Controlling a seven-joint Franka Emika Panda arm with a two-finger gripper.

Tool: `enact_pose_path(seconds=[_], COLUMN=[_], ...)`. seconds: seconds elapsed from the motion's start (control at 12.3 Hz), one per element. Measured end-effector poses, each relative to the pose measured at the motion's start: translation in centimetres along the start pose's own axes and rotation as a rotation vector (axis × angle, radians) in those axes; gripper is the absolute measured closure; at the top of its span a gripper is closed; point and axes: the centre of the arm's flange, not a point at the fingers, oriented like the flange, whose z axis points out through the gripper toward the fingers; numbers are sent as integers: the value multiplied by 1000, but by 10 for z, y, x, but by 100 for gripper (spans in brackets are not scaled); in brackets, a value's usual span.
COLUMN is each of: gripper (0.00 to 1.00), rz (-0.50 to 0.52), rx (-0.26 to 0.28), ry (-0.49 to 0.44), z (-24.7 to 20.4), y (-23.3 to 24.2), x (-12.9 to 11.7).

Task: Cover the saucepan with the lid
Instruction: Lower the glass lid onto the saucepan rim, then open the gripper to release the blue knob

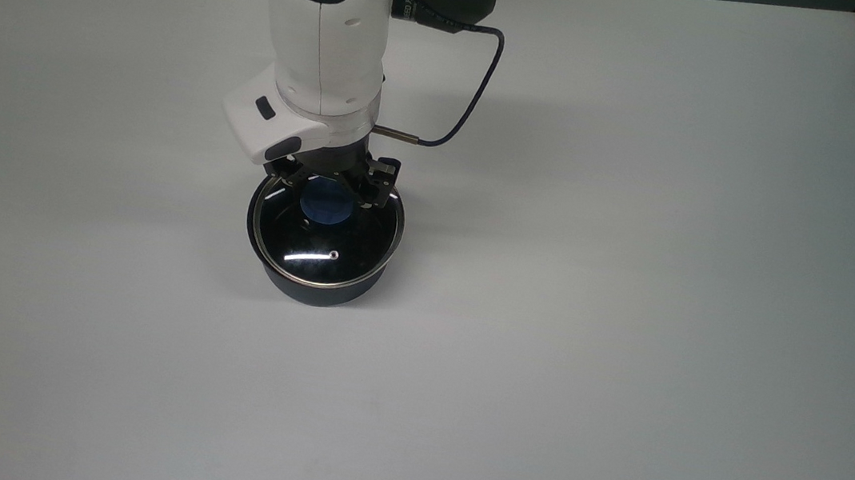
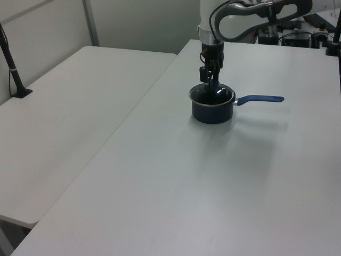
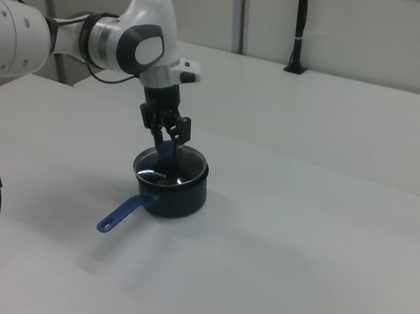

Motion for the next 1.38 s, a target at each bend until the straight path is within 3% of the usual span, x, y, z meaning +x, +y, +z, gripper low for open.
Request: enact_pose_path(seconds=[1.22, 1.3, 1.38], gripper=[33, 30, 16], rz=[-9, -9, -8], rx=[-17, -16, -16], ry=[11, 11, 11], z=[4, 4, 4], y=[9, 9, 9], x=[4, 4, 4])
